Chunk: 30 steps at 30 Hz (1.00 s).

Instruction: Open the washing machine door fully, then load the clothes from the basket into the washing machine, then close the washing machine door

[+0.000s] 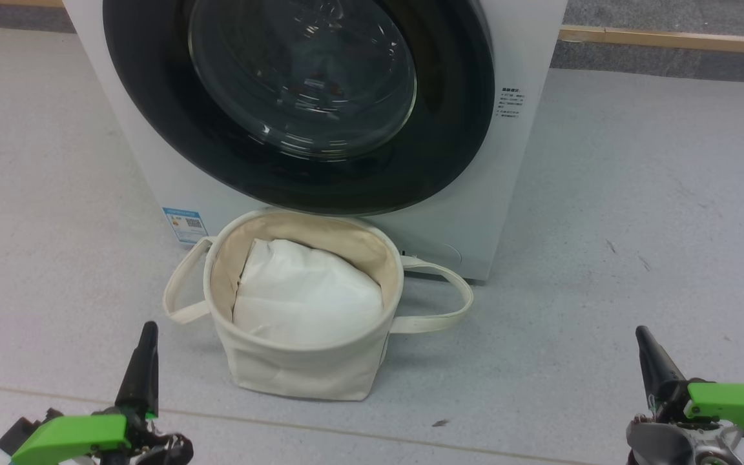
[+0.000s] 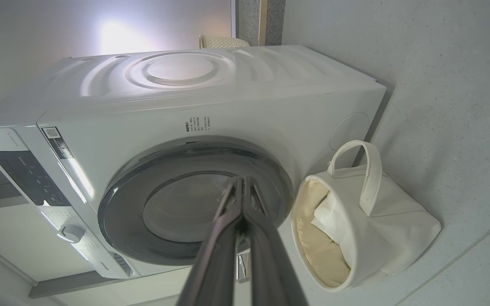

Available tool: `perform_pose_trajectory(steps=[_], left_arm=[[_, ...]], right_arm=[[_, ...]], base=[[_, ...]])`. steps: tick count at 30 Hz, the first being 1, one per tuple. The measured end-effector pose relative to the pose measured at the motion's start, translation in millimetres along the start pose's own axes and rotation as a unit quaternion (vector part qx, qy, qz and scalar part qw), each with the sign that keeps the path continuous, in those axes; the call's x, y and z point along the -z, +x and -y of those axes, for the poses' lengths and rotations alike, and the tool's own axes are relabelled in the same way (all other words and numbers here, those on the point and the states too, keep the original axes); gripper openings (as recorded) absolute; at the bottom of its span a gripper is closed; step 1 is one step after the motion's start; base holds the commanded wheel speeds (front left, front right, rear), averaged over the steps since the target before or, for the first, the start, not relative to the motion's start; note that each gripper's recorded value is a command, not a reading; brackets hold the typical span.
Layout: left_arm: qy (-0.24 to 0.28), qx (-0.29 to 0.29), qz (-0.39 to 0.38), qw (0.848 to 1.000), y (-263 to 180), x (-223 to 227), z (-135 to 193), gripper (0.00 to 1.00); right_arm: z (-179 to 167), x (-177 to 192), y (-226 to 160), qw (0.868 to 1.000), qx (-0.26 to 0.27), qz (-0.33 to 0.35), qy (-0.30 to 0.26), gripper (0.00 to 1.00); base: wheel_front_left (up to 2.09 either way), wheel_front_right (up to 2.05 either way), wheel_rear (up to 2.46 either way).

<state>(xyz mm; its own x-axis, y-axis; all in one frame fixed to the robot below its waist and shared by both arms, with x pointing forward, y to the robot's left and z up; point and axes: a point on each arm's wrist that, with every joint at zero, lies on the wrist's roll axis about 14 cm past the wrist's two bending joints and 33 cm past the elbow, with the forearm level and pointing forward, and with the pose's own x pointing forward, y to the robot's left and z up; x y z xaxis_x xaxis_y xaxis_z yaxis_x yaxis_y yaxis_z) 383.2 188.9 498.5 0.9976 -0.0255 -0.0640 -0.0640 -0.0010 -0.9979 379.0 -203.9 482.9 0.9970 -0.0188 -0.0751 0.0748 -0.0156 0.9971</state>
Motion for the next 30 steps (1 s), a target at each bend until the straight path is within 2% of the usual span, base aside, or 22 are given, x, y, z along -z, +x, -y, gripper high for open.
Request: perform_pose_trajectory(steps=[30], left_arm=[[0.0,0.0,0.0,1.0,0.0,0.0,0.0,0.0]], right_arm=[[-1.6,0.0,0.5,1.0,-0.002,-0.001,-0.003,0.0]], base=[[0.0,0.0,0.0]])
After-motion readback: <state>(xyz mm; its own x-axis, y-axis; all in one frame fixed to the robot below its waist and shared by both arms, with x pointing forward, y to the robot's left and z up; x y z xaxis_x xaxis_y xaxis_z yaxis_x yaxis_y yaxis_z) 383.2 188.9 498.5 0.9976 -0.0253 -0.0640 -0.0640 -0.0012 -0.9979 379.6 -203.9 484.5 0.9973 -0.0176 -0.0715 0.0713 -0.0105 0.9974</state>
